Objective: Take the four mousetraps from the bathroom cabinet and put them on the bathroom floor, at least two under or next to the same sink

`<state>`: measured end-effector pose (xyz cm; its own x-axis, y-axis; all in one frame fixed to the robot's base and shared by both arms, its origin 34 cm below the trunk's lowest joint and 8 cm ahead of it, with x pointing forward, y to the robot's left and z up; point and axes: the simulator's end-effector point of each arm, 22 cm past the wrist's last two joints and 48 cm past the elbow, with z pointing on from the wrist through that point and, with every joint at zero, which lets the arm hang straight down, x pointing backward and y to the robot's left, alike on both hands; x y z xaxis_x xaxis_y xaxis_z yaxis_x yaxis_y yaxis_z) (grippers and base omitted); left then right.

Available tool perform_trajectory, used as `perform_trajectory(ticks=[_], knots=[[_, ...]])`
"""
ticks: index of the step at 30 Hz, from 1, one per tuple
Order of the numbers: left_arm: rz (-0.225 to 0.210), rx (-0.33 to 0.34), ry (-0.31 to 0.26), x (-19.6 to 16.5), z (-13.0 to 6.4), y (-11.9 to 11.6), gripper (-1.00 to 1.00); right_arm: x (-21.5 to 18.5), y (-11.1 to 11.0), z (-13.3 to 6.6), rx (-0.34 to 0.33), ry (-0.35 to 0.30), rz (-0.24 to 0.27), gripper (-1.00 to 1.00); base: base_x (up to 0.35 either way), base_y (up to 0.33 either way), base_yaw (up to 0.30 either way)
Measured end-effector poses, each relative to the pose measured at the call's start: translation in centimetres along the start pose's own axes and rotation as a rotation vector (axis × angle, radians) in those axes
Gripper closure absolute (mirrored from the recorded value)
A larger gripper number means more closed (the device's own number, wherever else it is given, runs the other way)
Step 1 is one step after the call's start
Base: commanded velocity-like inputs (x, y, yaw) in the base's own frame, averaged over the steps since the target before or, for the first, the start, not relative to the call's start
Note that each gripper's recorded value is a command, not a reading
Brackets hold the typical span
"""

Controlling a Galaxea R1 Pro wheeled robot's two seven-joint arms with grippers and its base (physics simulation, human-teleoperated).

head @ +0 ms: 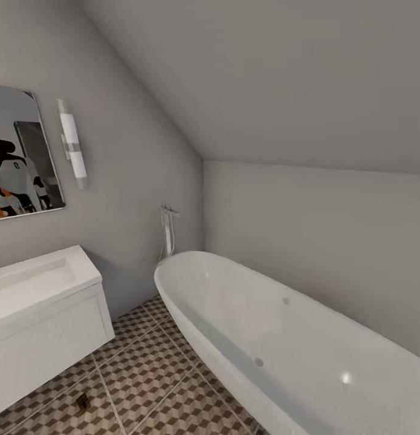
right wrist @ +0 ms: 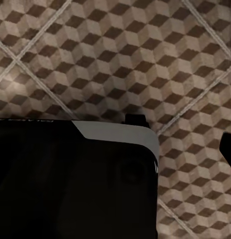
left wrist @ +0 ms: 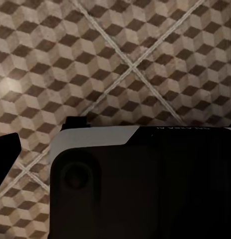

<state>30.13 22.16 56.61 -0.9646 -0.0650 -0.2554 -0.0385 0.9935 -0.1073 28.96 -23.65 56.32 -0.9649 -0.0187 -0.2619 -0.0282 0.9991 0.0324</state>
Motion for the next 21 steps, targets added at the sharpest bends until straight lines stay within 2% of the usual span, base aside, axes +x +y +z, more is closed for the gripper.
perform_trajectory(ticks=[21], knots=[[0.001,0.001,-0.012,-0.46,-0.08,-0.04,-1.0,-0.53,-0.01,-0.07,0.0,-0.015,0.001,-1.0,0.0,0.0,-0.246]])
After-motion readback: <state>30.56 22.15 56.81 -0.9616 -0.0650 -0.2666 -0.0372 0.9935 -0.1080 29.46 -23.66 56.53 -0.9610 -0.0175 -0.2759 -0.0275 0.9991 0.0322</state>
